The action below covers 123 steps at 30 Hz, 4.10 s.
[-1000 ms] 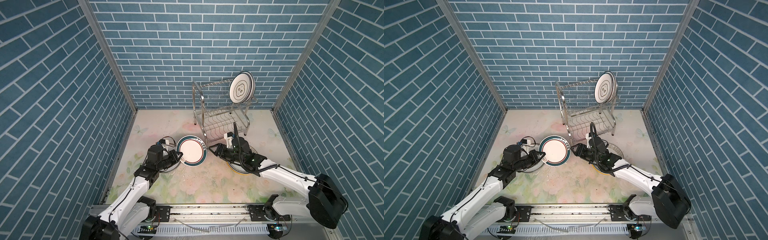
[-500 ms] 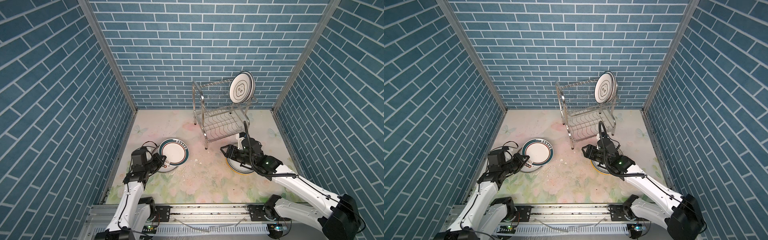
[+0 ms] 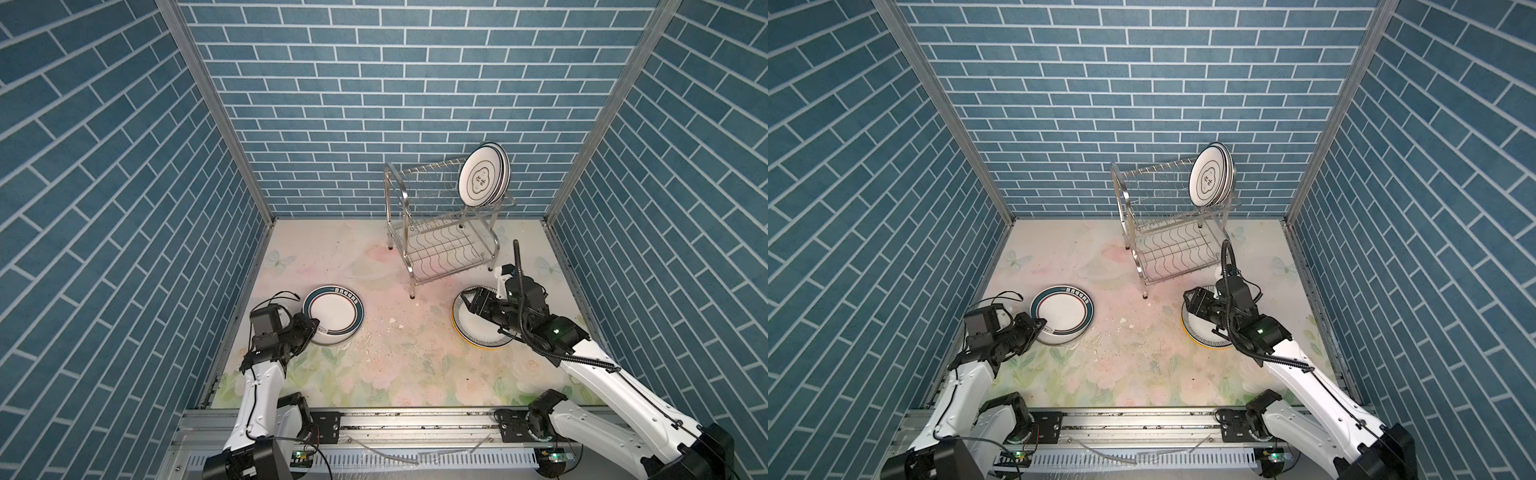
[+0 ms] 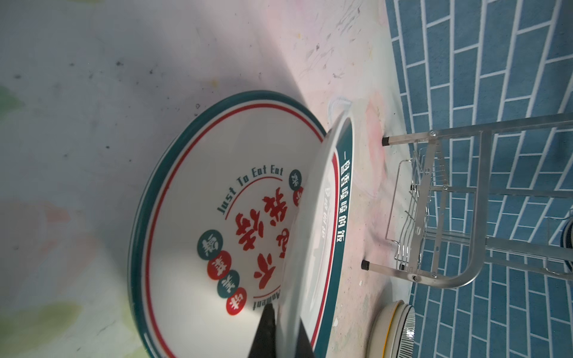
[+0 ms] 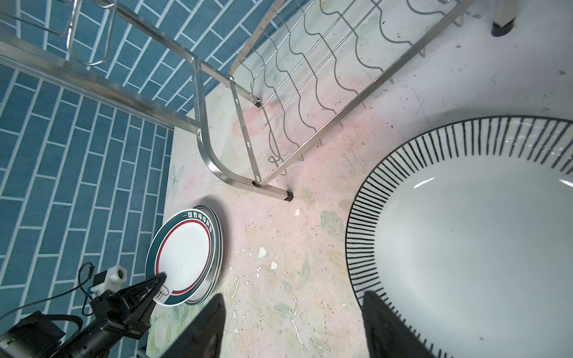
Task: Unload the plates from the dish rack
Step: Place the plate among the plates, then pick up the plate from the dish rack.
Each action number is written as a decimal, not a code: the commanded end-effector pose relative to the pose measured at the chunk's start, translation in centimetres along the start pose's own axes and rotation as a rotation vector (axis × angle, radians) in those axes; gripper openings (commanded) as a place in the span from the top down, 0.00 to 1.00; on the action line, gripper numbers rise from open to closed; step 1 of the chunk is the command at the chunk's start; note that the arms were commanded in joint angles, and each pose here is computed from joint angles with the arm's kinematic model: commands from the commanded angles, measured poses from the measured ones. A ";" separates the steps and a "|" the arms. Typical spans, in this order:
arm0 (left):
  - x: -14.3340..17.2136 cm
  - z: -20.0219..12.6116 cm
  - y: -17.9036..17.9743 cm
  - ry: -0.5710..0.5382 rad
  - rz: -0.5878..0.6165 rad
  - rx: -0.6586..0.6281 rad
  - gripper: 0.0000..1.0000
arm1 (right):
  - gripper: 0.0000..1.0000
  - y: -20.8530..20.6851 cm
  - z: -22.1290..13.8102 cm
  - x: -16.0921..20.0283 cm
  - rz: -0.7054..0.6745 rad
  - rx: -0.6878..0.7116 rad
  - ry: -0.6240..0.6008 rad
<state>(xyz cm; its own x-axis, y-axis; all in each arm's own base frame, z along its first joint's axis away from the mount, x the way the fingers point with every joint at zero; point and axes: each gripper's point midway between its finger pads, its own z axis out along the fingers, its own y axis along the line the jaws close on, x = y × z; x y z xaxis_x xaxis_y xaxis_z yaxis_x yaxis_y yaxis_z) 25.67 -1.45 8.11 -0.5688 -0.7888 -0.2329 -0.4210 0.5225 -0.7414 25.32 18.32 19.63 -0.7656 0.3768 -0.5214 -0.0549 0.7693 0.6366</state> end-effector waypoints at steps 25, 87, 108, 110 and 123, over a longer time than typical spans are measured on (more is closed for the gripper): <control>0.5 0.3 2.3 0.021 0.010 -0.101 0.31 | 0.30 -1.5 0.3 1.5 -0.022 0.011 0.045; 8.8 -3.9 -27.9 0.056 0.915 0.009 0.01 | 0.01 12.5 -7.1 -27.5 -0.326 0.258 -0.415; 9.0 -4.6 -27.4 0.043 0.920 0.053 0.01 | 0.01 12.9 -0.1 -29.2 -0.244 0.204 -0.349; 8.9 -4.7 -27.4 0.039 0.918 0.054 0.01 | 0.01 12.9 0.2 -29.2 -0.239 0.203 -0.346; 8.6 -4.7 -27.1 0.038 0.896 0.071 0.01 | 0.01 12.1 1.5 -29.6 -0.232 0.215 -0.343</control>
<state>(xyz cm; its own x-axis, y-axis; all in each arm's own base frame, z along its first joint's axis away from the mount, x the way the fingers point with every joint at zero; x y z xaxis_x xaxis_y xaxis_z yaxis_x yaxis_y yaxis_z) 28.82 -20.97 29.26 -0.6886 -0.0802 -0.7206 0.2321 0.9172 -0.3239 47.90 17.41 40.50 -0.5257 0.2669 -0.8077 -0.0387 0.9410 0.3362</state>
